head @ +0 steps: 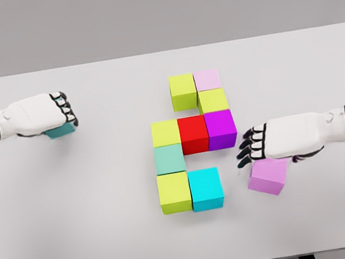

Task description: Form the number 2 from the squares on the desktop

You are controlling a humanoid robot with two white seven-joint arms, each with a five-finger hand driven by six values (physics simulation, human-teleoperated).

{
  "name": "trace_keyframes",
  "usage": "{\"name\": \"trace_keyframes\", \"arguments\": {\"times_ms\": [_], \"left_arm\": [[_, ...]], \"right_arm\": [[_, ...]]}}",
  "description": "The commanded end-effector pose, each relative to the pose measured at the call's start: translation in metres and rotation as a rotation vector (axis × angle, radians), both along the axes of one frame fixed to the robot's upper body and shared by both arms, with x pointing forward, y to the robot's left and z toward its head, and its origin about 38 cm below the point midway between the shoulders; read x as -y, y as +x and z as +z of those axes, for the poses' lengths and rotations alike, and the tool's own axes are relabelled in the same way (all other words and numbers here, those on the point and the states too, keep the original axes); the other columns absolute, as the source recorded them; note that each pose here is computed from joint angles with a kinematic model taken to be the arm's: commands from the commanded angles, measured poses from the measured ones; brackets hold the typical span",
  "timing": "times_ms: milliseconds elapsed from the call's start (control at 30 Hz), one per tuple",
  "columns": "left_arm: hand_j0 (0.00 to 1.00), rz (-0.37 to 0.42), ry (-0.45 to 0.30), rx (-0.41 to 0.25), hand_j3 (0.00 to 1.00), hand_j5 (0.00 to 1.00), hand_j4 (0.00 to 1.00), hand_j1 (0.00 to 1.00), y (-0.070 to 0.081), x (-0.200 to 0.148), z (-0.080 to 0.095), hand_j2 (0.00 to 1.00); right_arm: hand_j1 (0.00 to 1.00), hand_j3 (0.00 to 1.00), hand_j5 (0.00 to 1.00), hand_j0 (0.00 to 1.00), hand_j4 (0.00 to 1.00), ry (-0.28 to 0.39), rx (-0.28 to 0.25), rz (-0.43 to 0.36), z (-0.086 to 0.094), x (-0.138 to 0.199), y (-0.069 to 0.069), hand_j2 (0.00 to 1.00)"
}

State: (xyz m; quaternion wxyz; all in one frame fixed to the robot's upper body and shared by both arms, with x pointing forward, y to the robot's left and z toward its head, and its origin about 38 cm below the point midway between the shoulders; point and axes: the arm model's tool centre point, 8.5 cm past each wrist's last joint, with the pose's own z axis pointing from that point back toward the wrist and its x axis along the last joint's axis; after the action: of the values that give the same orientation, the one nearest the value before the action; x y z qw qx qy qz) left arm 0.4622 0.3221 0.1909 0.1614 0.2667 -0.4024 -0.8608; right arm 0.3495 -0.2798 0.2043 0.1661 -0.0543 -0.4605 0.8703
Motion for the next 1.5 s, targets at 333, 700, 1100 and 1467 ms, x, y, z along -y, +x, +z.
{"name": "trace_keyframes", "arguments": {"times_ms": [333,700,1100,1467], "left_arm": [[0.71,-0.016,-0.062,0.035,0.71,0.71,0.71,0.71,0.034,0.042,0.014,0.71],[0.71,-0.045,-0.082,0.055,0.71,0.71,0.71,0.71,0.049,0.072,0.023,0.71],[0.71,-0.11,-0.114,0.039,0.71,0.71,0.71,0.71,0.053,0.123,0.022,0.71],[0.71,-0.156,-0.117,0.019,0.71,0.71,0.71,0.71,0.05,0.153,0.015,0.71]], "right_arm": [[1.0,1.0,1.0,1.0,1.0,-0.035,0.052,-0.211,0.034,0.066,0.031,1.0],[1.0,1.0,1.0,1.0,1.0,-0.26,0.049,-0.144,0.009,0.054,0.045,1.0],[1.0,1.0,1.0,1.0,1.0,-0.317,0.027,-0.034,-0.005,0.03,0.026,1.0],[1.0,1.0,1.0,1.0,1.0,-0.298,0.04,0.026,-0.006,0.007,0.024,1.0]]}}
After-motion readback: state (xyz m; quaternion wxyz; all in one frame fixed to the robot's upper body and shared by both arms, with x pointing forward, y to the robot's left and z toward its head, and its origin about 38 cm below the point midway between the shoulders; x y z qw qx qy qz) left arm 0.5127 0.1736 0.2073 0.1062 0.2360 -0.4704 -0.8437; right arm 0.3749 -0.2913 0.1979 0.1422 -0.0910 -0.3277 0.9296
